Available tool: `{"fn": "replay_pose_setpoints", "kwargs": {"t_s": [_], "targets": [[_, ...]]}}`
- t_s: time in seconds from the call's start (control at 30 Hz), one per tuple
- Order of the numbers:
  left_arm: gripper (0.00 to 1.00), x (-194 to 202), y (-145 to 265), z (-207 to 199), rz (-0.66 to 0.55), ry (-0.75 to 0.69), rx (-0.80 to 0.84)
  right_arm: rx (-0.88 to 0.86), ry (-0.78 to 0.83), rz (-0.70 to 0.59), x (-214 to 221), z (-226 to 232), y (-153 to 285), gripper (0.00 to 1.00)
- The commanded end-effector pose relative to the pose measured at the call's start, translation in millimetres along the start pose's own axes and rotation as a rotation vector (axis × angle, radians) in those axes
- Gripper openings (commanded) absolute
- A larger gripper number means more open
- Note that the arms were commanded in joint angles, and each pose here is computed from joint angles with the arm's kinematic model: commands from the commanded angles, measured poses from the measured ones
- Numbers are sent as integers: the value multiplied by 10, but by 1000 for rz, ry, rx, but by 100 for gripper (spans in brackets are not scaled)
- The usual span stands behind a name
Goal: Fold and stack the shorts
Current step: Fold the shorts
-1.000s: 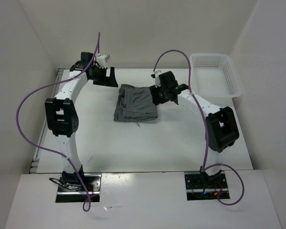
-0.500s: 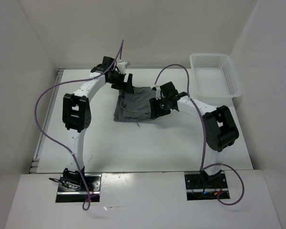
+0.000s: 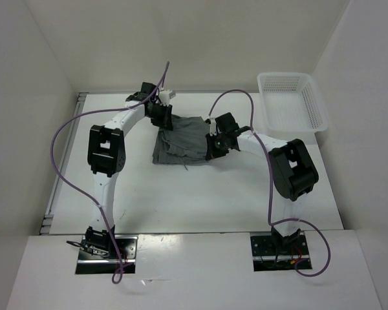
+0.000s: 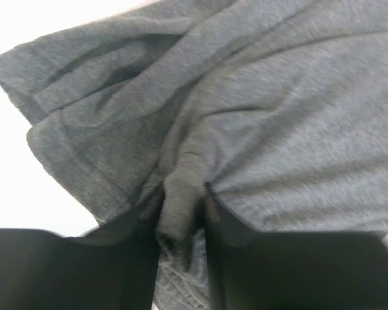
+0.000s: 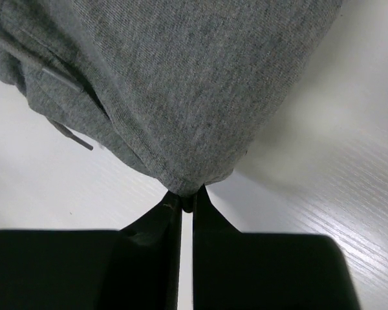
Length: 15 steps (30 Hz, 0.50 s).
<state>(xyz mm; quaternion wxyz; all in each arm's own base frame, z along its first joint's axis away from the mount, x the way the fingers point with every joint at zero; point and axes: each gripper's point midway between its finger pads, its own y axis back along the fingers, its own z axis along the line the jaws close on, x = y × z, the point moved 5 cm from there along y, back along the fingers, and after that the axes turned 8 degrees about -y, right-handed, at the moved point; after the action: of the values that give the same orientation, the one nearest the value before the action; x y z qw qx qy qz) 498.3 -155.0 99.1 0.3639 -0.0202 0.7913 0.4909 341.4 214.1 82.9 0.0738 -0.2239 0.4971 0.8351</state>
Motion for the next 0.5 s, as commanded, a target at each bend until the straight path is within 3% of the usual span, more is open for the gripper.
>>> {"fn": "replay_pose_setpoints", "kwargs": {"t_s": [0.0,0.07,0.1,0.13,0.27,0.4,0.47], "targets": [[39,-67,-33,160,-25,-32,-64,4,-6,-13,0,-48,-54,0],[47,-69,-34,149,-26,-32,-55,-1,36,0,20,-61,-50,7],[54,-98,1,137,-34,-36,-56,-17,63,-21,-56,-18,-4,16],[70,-101,0,122,-37,-36,-44,-18,86,-27,-88,0,46,33],[93,-309,354,46,-101,-59,-63,-44,241,-35,-202,99,331,57],[100,-472,842,80,-178,-61,-105,-29,322,-144,-487,138,933,77],[100,-467,1018,171,-188,-46,-153,20,322,-216,-641,16,1196,81]]}}
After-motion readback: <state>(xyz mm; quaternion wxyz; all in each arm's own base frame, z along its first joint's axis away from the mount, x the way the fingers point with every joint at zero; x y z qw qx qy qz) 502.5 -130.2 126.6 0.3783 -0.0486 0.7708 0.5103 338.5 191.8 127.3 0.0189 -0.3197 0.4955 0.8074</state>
